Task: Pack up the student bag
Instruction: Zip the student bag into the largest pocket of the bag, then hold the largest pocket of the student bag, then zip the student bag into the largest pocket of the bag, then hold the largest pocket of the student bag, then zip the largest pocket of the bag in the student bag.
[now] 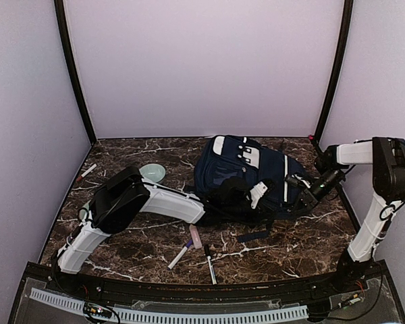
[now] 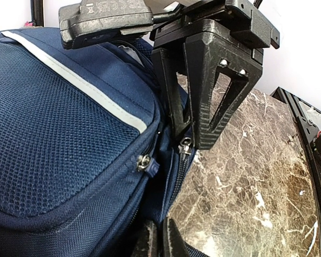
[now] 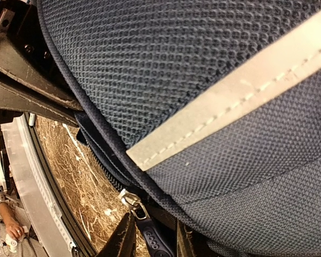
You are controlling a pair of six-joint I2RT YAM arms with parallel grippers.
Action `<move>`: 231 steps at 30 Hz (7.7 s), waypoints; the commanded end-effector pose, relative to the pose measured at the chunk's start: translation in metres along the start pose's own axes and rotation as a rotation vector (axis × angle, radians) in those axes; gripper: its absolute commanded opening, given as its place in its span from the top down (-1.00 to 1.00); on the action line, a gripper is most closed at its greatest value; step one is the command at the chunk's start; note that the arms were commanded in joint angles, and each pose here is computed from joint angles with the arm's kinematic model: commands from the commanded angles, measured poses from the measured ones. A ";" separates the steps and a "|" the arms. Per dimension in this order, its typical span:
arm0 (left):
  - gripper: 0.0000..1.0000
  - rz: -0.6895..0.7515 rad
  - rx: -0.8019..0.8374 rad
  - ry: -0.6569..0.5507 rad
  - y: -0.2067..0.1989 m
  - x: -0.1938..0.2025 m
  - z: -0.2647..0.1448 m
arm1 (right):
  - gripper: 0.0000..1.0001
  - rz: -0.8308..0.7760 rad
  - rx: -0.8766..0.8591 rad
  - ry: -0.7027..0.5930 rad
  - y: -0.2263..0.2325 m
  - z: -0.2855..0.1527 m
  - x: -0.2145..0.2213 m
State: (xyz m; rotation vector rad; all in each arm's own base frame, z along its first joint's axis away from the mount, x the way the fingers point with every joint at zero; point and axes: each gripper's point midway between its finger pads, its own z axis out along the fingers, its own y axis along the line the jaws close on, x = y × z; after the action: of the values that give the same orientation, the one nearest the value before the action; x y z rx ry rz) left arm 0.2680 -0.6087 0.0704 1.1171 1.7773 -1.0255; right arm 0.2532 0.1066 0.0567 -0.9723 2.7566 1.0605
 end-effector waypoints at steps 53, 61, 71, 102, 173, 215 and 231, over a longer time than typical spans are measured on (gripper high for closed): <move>1.00 0.097 -0.083 0.080 -0.012 0.016 -0.105 | 1.00 -0.082 0.643 -0.114 -0.091 -0.121 -0.019; 0.48 0.127 -0.179 0.127 -0.007 0.024 -0.152 | 1.00 -0.378 0.325 -0.058 0.013 -0.055 -0.008; 0.07 0.110 -0.002 -0.019 -0.062 -0.022 -0.115 | 1.00 -0.582 0.181 -0.114 0.107 -0.022 -0.037; 1.00 -0.046 0.047 -0.041 -0.062 0.005 -0.071 | 1.00 -0.380 0.300 0.041 0.031 -0.021 0.014; -0.07 0.190 0.047 -0.029 -0.085 -0.023 -0.035 | 1.00 -0.488 0.227 -0.175 0.078 0.002 -0.024; 1.00 0.204 -0.113 0.085 -0.078 0.004 -0.021 | 1.00 -0.327 0.303 -0.176 0.013 -0.021 -0.034; 1.00 0.173 -0.073 0.077 -0.084 0.008 -0.021 | 1.00 -0.151 0.464 -0.312 -0.062 -0.034 -0.097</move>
State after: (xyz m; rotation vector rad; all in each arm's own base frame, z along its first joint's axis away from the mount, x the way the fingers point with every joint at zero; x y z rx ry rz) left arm 0.1966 -0.6144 0.0884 1.2249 1.7213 -0.7768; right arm 0.3261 0.1126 0.0546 -0.9471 2.5471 0.5949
